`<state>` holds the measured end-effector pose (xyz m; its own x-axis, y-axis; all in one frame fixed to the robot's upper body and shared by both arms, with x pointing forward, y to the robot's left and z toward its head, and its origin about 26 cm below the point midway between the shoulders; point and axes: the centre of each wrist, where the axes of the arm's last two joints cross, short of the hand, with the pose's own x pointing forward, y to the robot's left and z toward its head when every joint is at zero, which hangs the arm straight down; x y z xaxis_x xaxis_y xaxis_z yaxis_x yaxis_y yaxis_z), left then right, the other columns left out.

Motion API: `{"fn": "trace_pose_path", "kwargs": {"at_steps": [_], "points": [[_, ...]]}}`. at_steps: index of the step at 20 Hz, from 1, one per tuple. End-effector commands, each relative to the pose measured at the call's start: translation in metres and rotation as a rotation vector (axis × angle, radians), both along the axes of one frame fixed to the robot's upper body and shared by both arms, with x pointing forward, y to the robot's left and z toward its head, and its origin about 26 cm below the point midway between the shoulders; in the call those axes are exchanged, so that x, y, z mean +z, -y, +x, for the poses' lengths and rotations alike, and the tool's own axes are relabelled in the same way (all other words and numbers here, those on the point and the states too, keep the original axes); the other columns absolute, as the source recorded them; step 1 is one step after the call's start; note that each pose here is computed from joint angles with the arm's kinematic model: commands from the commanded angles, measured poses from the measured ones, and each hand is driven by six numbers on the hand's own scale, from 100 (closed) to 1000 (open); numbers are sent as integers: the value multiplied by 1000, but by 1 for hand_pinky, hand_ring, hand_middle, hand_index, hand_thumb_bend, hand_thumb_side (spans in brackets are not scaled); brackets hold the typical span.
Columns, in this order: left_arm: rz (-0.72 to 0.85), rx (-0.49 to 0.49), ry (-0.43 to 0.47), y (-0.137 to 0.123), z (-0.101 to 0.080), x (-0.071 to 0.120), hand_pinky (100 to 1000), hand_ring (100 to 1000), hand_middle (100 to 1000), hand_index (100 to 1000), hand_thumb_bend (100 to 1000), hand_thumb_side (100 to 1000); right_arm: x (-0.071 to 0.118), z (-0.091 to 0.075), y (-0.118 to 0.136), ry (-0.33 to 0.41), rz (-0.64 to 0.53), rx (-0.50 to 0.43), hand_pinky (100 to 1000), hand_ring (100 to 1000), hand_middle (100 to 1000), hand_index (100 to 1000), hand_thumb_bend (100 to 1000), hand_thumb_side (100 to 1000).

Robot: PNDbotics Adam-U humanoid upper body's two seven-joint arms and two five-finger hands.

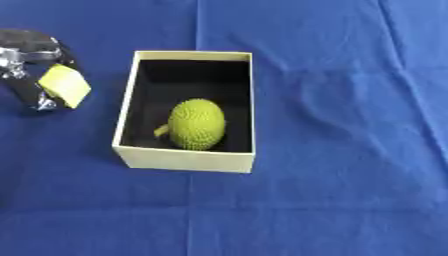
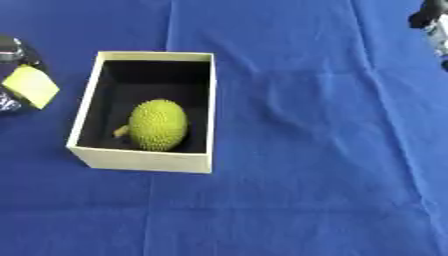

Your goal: Pick up objects on the table and place them in the box.

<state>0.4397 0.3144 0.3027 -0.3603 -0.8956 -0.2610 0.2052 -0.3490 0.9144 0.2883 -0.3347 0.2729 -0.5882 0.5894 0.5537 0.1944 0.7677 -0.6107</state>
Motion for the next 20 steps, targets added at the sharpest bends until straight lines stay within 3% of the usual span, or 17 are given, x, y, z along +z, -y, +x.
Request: {"fn": "trace_pose_path", "kwargs": {"at_steps": [1,8,12,16,20], "points": [[-12,-2,60,-1,-8,24,710,652,607,717,249,100,6,-3,0,12,-16,3,865,719,534,778,100,658],[-49,-67,128,13,-21,49,676,612,579,691,177,100,5,-4,1,1,-16,-1,867,721,534,780,100,653],[-76,-205,187,38,-33,60,672,586,570,687,100,100,6,-4,2,10,-18,0,867,721,534,780,100,645],[-110,-379,230,78,-47,64,678,558,549,673,100,100,7,-4,1,11,-18,7,867,721,534,780,100,641],[-151,-515,212,114,-58,64,675,551,541,668,100,100,8,-3,0,10,-17,15,866,722,534,780,100,636]]}}
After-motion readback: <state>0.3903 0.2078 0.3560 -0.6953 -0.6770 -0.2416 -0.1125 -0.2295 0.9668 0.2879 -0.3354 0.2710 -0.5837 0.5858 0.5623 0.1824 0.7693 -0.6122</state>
